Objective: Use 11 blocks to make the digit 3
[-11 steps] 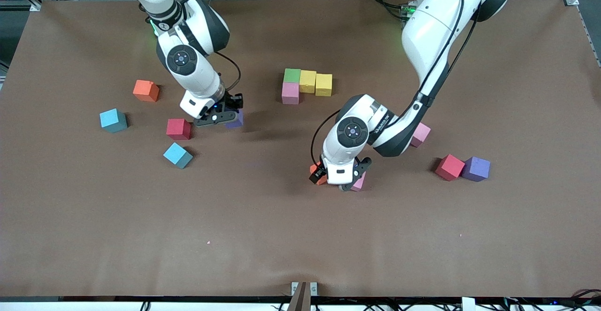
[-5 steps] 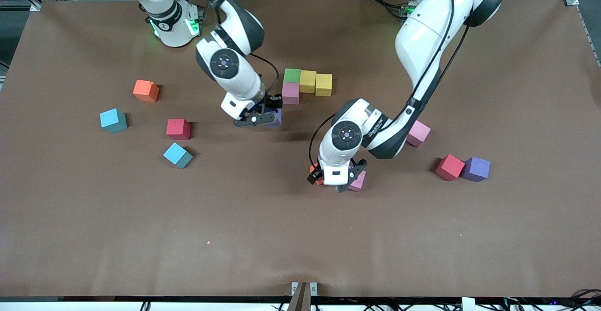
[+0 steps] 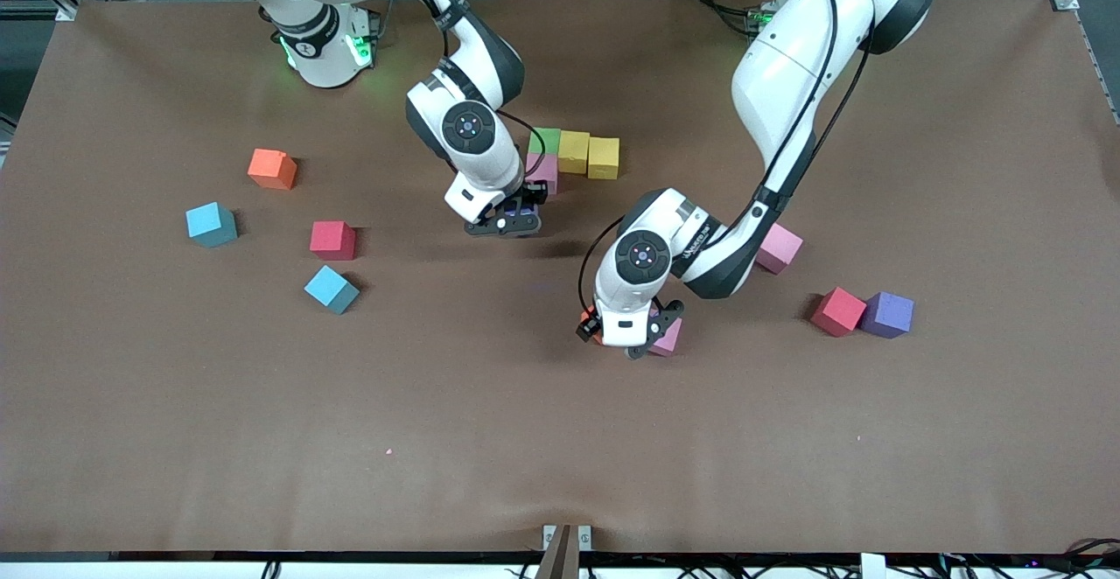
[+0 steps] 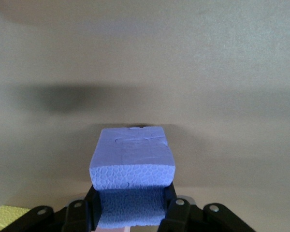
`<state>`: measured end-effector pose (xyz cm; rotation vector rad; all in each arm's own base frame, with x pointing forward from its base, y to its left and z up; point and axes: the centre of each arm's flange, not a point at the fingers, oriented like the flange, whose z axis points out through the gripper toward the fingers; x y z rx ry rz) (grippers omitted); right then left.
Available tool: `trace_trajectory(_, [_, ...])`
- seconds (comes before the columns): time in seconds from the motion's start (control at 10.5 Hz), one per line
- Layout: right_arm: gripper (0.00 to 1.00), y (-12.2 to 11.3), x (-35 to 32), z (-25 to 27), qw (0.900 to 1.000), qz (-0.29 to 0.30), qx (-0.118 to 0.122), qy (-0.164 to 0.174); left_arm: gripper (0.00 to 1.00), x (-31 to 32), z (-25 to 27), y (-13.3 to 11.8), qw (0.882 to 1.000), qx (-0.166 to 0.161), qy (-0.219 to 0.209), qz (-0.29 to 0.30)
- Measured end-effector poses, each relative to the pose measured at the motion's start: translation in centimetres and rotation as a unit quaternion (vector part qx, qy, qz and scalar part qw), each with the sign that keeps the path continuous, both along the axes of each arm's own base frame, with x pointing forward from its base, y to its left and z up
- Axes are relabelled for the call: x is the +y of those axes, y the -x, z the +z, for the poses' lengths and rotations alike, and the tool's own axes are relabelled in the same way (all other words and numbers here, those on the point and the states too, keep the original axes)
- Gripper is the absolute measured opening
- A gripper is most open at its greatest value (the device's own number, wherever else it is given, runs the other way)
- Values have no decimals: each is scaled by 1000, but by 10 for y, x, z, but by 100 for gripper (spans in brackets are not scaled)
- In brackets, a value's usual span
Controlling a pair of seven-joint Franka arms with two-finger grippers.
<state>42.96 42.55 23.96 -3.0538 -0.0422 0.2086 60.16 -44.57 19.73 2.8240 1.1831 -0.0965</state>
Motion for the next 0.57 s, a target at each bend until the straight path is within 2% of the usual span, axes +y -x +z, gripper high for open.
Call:
trace_trajectory(0.1, [52,0,4,-1,1000,-13,-1,1,63,0,3,-2,1000,-3,1,1])
trace_trajectory(0.29, [52,0,15,-5,999,-41,0,4,63,2,13,-7,1000,-8,3,4])
trace_trajectory(0.57, [52,9,36,-17,998,-59,6,10,63,10,46,-11,1000,5,-9,29])
